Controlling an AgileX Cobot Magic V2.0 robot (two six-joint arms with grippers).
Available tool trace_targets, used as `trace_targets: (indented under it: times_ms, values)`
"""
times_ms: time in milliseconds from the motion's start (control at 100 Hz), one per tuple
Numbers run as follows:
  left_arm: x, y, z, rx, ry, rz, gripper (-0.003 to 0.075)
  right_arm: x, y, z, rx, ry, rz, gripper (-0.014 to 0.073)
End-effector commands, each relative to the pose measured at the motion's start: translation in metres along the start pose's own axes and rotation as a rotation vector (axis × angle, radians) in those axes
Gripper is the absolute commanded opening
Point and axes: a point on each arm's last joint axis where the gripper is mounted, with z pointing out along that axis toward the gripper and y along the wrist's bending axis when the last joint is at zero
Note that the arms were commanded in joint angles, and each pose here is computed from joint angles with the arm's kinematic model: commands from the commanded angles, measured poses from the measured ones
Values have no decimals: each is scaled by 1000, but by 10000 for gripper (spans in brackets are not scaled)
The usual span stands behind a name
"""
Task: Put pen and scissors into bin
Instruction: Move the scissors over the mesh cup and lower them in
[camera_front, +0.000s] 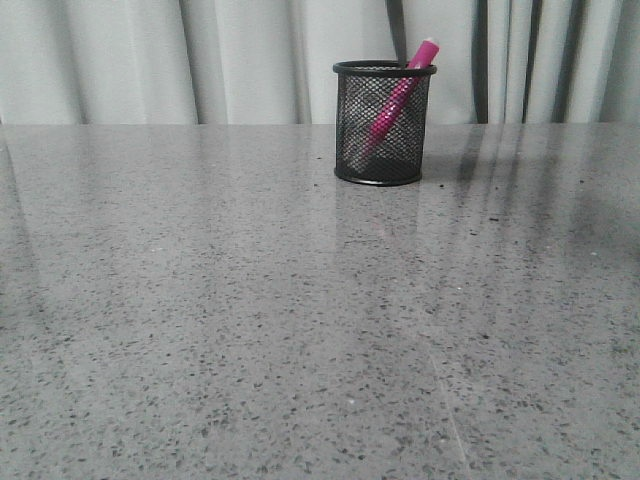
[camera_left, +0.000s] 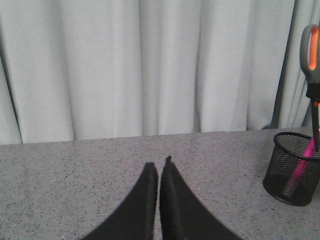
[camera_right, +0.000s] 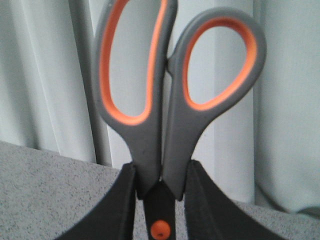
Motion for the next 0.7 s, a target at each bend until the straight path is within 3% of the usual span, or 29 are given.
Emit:
trace_targets:
  times_ms: [0, 690]
  values:
    - [-11, 0, -2, -12, -45, -24, -19, -27, -3, -1, 32, -141, 10, -76]
    - [-11, 0, -2, -12, -46, -26, -19, 26, 0, 0, 35, -25, -5, -76]
